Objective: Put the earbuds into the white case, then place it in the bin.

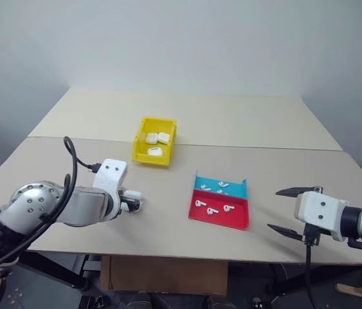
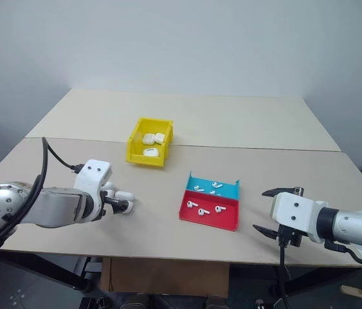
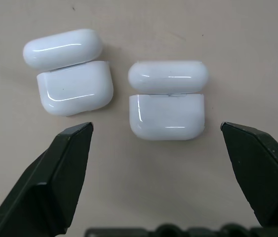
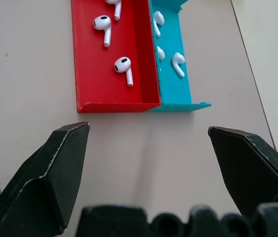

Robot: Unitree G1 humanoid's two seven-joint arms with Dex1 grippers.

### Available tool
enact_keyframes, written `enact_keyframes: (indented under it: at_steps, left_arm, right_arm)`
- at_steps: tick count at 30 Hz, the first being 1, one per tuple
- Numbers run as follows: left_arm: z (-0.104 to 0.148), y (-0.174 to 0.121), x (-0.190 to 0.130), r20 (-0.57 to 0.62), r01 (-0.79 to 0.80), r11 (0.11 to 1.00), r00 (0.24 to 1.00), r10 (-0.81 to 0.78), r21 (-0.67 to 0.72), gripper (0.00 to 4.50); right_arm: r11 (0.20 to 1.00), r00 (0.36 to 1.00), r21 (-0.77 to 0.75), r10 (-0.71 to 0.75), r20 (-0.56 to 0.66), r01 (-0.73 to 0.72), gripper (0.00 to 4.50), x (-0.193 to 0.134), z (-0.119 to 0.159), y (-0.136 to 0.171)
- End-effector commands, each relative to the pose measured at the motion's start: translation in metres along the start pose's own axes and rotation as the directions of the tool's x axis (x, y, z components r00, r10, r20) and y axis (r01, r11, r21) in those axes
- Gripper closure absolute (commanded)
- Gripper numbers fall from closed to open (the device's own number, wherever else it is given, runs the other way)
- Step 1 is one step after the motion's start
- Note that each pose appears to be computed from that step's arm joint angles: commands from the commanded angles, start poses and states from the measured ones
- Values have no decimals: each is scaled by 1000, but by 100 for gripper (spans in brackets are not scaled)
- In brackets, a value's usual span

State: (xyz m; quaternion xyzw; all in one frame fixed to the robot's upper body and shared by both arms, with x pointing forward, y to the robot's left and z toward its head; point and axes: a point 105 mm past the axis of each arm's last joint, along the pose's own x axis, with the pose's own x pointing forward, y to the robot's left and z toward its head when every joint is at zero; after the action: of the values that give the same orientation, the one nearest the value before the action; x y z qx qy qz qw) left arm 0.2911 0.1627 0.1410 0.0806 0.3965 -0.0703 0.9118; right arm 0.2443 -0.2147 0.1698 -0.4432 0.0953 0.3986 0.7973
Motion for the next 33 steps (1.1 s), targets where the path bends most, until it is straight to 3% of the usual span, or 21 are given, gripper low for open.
enact_keyframes:
  at_steps: [1,16,33]
  left_arm:
    - [8,1,0,6,-3,1000,1000,3,0,0]
    - [3,-2,14,-105,41,999,994,-38,28,0]
    - [3,-14,30,-133,-7,1000,991,4,-23,0]
  right_arm:
    - [999,999,-12,-49,11,49,3,-4,7,-4]
    - [998,998,2,-65,-9,65,3,-4,5,6]
    - [996,996,-3,-86,-37,86,3,-2,1,9]
